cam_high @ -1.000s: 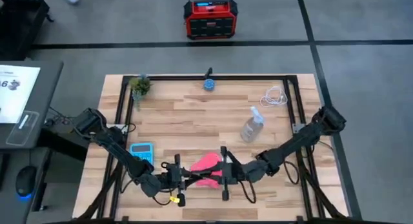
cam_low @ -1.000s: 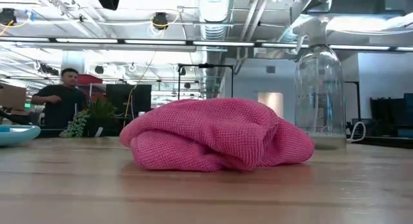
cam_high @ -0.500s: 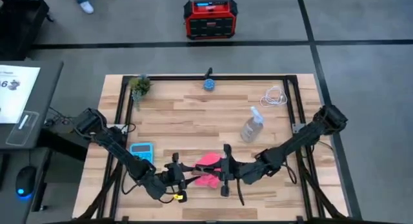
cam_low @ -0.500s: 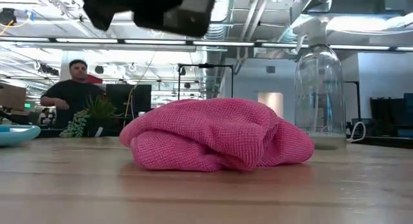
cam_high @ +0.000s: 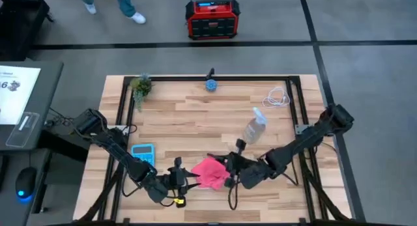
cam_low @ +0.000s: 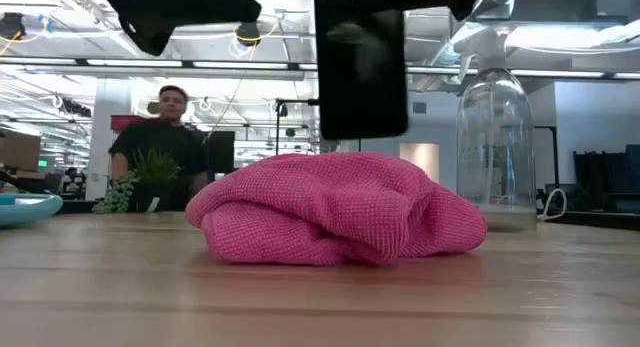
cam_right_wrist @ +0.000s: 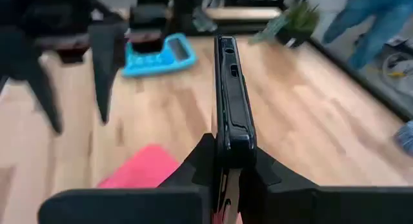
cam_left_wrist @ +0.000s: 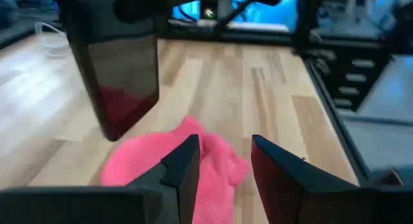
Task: Apply microfiber cloth
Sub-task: Wipe the front of the black cellphone using pink microfiber cloth
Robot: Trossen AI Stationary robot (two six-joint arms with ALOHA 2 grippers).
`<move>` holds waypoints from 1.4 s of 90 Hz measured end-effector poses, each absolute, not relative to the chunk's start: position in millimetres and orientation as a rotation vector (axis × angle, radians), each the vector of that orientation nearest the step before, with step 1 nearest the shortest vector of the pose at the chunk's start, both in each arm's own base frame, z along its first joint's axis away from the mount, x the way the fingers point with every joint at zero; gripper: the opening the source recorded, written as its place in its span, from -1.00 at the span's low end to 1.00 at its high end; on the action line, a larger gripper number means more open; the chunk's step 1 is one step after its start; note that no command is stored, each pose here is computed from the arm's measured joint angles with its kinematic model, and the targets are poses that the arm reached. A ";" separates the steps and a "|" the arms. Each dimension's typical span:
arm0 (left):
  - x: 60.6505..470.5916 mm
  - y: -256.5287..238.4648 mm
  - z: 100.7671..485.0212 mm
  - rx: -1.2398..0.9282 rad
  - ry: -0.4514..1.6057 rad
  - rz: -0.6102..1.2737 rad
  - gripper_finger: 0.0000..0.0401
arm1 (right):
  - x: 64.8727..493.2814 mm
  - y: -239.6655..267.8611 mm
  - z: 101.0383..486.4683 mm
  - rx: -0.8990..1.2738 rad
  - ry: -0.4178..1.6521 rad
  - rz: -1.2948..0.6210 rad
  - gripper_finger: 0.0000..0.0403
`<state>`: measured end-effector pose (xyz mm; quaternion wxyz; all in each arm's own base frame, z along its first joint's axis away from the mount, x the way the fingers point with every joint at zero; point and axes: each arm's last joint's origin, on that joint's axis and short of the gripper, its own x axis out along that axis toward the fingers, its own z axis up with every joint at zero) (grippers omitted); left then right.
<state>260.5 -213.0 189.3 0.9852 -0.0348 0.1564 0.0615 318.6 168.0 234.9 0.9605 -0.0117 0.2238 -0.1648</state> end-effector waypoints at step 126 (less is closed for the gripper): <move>326.0 -227.5 125.6 0.380 0.461 0.435 -0.98 | 352.3 169.9 181.1 0.168 0.524 -0.241 -0.91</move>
